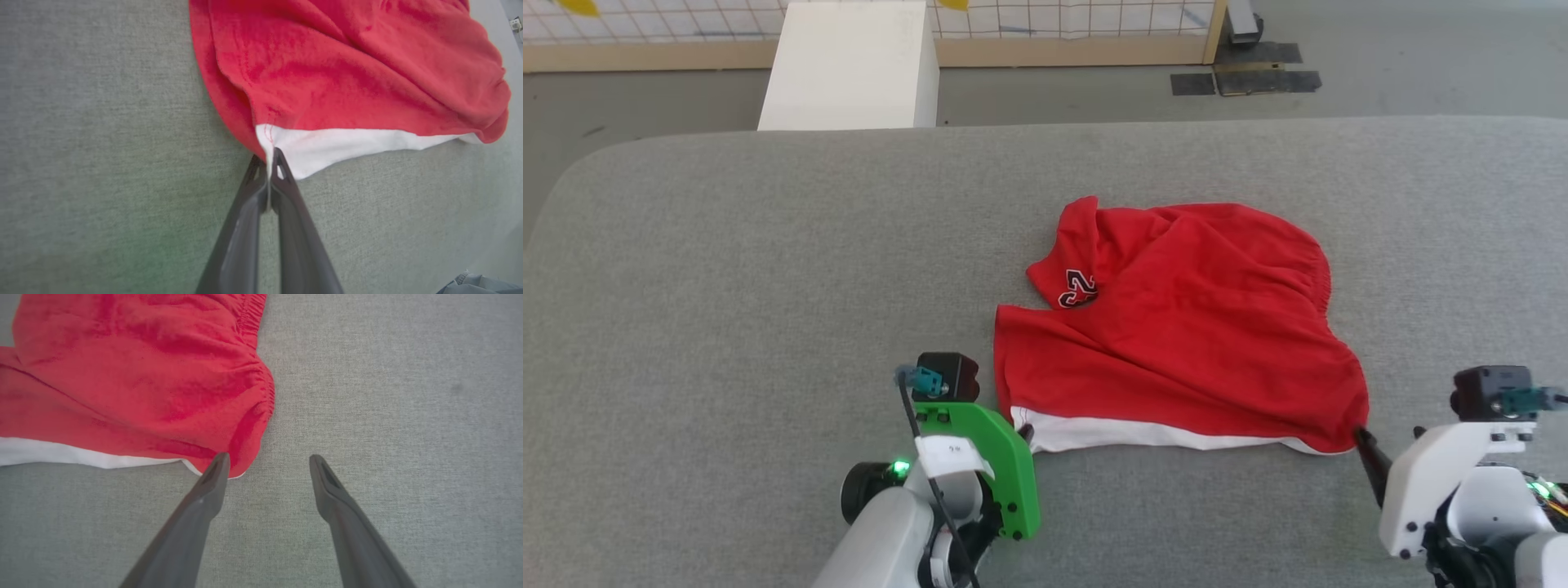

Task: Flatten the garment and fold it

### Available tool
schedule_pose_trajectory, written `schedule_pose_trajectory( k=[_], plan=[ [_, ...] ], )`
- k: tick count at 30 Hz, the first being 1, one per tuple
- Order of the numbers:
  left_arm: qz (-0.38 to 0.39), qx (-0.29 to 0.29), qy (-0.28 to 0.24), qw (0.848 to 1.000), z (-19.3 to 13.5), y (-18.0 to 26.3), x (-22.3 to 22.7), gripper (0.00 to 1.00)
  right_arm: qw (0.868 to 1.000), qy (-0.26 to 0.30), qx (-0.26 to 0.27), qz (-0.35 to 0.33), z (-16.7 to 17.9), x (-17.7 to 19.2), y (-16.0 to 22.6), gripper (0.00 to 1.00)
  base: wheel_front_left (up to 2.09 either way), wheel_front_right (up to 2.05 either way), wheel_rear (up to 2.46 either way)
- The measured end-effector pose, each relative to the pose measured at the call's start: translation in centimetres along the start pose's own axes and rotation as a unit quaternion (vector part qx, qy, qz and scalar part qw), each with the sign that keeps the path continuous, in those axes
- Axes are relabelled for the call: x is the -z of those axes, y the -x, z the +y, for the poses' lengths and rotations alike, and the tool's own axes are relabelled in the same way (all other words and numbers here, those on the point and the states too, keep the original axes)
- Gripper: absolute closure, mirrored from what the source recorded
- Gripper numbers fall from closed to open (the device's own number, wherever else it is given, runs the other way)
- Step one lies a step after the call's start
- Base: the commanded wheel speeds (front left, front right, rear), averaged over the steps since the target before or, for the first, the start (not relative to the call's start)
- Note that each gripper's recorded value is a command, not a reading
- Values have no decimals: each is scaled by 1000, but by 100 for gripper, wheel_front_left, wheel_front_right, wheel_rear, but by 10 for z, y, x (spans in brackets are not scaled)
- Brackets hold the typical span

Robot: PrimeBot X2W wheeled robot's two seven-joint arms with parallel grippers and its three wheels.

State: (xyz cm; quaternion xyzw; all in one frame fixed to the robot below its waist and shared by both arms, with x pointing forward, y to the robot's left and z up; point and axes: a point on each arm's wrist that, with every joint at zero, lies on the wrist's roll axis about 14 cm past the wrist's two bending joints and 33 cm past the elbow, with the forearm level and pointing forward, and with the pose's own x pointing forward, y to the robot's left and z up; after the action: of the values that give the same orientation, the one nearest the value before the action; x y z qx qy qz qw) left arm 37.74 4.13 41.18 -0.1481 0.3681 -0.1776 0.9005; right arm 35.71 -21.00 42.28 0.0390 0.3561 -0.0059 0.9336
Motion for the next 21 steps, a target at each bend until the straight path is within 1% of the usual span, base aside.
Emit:
schedule_pose_trajectory(
  k=[4,7,13,17,18,19,21],
  plan=[
    [-1,-7,13,1000,5,4,5,100,999,27,-11,34,14,8,-13,0,0,0,0],
    [-1,-9,18,1000,7,5,6,100,997,46,-10,54,18,13,-23,0,0,0,0],
    [3,-14,25,1000,10,5,10,100,994,65,-13,92,25,26,-41,0,0,0,0],
    [4,-16,28,999,12,4,11,100,992,75,-19,102,30,28,-49,0,0,0,0],
    [3,-16,29,999,13,4,11,100,992,74,-21,101,32,27,-51,80,0,0,0],
    [2,-16,30,999,13,5,11,100,992,72,-24,101,33,27,-52,100,0,0,0],
    [-8,-15,33,999,13,6,7,100,993,68,-31,95,36,24,-53,100,0,0,0]
  ],
)
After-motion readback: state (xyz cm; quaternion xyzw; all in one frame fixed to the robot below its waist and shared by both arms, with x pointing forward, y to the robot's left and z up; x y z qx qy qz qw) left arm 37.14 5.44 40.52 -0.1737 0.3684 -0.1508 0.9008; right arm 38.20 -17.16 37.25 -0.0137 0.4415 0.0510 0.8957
